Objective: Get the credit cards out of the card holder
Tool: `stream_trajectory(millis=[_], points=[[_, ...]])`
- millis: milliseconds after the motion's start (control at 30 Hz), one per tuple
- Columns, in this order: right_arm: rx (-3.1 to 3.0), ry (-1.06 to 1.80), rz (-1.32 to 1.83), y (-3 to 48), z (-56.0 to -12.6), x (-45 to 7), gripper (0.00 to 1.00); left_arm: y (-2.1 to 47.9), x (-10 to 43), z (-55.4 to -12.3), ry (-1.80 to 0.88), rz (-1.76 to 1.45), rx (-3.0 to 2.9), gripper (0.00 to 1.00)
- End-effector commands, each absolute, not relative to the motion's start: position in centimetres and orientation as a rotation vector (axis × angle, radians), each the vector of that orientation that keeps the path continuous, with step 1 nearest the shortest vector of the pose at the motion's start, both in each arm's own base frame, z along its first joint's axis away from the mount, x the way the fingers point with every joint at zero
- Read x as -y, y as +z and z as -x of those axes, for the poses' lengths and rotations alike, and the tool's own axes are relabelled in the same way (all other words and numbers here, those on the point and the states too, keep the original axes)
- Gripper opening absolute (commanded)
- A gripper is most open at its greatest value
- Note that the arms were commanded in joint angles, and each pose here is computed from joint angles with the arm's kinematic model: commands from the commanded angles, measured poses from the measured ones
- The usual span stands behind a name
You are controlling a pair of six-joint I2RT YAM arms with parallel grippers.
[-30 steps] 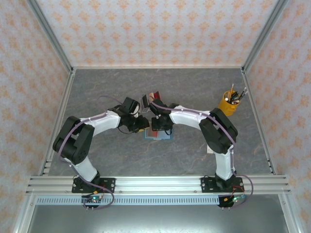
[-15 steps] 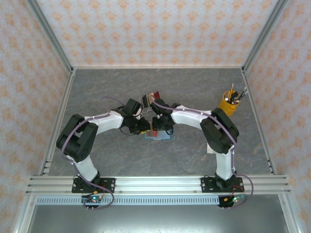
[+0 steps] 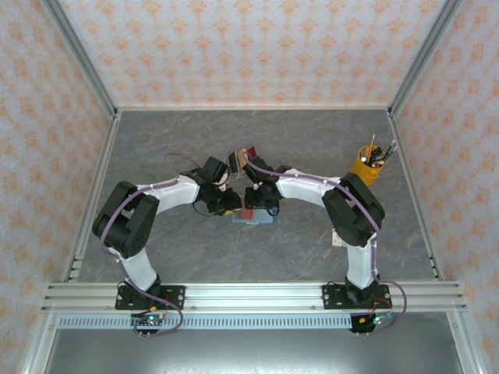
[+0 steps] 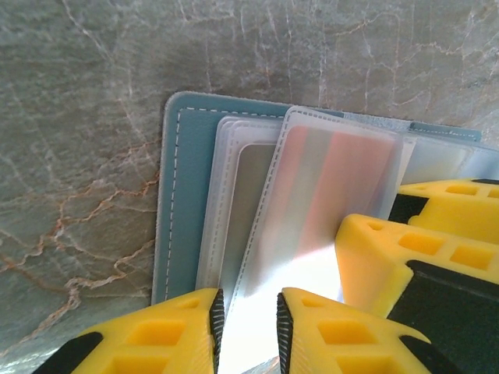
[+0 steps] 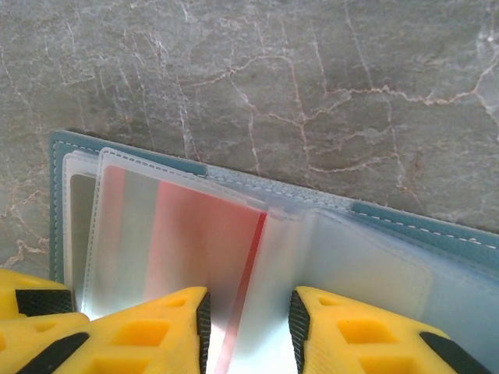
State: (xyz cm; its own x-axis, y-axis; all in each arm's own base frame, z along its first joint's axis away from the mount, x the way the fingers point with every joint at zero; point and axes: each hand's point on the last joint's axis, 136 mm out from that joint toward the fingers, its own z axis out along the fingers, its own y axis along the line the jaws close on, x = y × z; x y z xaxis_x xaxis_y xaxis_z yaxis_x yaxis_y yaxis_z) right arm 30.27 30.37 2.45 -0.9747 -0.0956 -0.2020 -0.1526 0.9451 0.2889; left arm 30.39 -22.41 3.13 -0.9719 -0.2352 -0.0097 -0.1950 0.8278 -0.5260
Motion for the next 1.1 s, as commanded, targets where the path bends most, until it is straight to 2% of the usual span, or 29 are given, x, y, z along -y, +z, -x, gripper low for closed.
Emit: stream_trajectory(millis=[0,633,1067], points=[[-3.058,0.322,0.157,-1.5,-27.6,-27.8,0.35,2.6,22.2,-29.9,-0.781,0.3,-2.976,0.28],[-3.103,0.404,0.057,-2.7,-27.2,-27.3,0.35,2.1,23.2,-28.9,-0.796,0.189,-3.043,0.29],[-3.108,0.459,0.02,-2.9,-27.1,-27.4,0.35,4.1,24.4,-29.3,-0.881,0.124,-2.978,0.28]])
